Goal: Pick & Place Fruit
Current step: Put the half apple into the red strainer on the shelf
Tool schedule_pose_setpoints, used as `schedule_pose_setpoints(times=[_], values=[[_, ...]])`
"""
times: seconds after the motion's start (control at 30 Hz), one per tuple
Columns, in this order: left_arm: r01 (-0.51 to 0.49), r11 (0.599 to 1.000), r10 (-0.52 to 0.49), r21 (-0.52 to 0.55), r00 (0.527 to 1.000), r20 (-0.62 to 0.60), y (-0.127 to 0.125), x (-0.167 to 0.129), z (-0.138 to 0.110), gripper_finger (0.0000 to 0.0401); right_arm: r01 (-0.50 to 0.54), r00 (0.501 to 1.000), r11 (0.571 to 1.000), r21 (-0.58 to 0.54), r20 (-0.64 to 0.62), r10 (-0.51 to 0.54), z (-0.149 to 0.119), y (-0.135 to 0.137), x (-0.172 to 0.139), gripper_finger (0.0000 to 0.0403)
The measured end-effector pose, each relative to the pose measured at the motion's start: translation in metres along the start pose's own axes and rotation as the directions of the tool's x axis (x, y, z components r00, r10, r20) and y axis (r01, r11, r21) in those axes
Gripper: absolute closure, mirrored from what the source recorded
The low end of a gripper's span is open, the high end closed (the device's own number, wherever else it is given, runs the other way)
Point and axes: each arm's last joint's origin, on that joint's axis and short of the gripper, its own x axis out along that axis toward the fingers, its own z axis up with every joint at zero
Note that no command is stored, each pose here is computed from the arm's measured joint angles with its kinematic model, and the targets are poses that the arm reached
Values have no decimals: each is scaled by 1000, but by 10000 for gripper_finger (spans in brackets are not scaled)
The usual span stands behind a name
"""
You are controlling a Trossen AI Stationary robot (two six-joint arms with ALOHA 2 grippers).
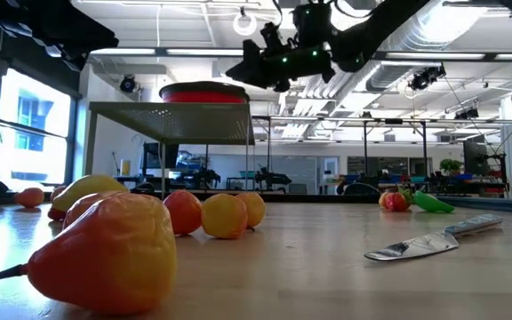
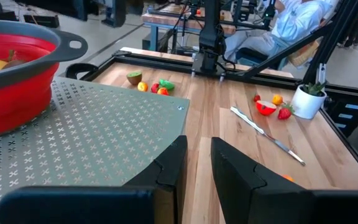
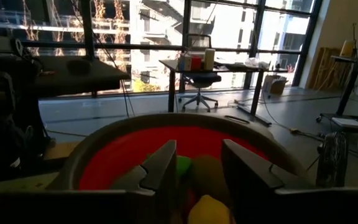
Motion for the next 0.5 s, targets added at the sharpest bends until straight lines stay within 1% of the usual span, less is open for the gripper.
schedule_pose_setpoints(times=[0.27,0.37,0.5], values=[[1,1000,-1,1,1000,-4,0,0,0,334,-64,986,998,10,-157,65,37,23,-31,296],[1,1000,-1,1,1000,-4,0,0,0,334,-78,970,997,22,-227,82,51,29,-48,304],[1,1000,-1,1,1000,-4,0,0,0,334,-110,953,993,29,-279,114,69,41,-71,317]])
